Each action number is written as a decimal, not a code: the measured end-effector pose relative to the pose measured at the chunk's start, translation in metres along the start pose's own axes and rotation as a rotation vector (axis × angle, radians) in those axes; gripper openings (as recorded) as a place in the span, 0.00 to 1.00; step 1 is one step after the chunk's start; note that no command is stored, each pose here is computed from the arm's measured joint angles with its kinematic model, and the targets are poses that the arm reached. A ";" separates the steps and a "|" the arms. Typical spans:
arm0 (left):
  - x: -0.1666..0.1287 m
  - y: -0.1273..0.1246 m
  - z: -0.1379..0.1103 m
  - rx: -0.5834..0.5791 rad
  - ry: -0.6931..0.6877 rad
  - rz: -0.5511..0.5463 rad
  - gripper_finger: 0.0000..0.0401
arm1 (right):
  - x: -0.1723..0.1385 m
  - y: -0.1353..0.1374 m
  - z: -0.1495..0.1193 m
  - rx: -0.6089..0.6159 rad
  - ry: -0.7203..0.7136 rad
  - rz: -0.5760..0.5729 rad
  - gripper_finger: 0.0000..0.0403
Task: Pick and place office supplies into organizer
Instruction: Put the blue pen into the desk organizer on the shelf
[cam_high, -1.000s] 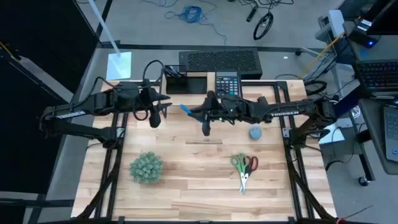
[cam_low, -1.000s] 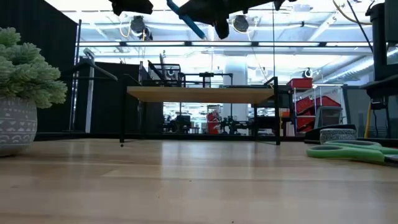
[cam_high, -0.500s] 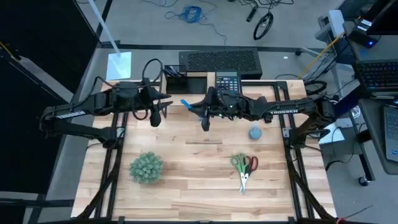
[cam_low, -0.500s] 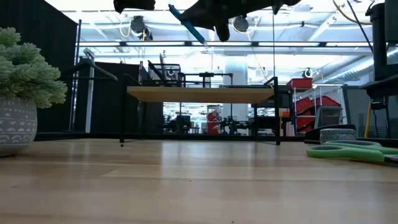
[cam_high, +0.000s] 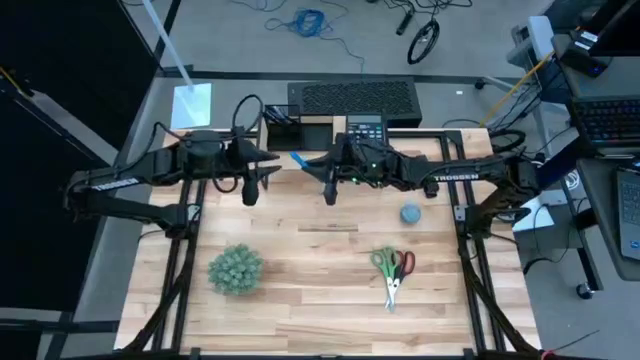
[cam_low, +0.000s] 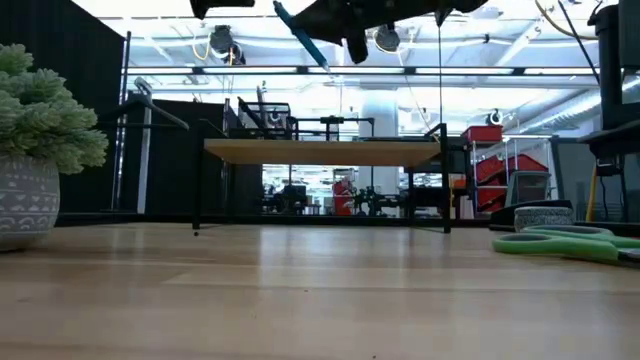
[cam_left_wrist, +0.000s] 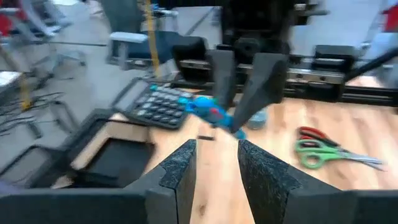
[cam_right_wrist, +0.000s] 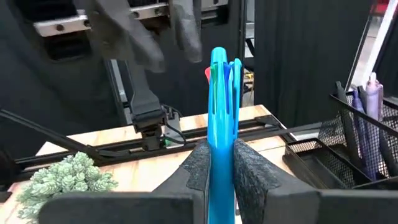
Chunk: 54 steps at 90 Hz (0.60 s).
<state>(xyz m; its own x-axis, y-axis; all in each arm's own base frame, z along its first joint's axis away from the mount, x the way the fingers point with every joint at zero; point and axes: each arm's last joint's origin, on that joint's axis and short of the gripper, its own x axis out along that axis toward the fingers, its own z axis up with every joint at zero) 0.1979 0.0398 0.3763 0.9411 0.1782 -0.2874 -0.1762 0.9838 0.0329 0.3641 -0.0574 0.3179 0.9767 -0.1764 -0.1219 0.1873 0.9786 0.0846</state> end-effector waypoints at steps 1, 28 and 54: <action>0.000 0.000 0.000 -0.003 -0.004 -0.002 0.30 | 0.000 0.000 0.000 0.000 0.000 0.000 0.07; -0.001 0.000 0.008 -0.030 -0.087 -0.003 0.54 | -0.002 0.002 0.013 -0.022 -0.130 0.054 0.07; 0.012 0.000 0.017 -0.031 -0.183 -0.026 0.58 | -0.005 0.009 0.025 -0.044 -0.250 0.113 0.07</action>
<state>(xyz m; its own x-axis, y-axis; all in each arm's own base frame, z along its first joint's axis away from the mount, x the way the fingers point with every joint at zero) 0.2137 0.0424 0.3895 0.9817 0.1564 -0.1085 -0.1575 0.9875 -0.0022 0.3638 -0.0500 0.3438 0.9877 -0.0810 0.1339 0.0763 0.9963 0.0397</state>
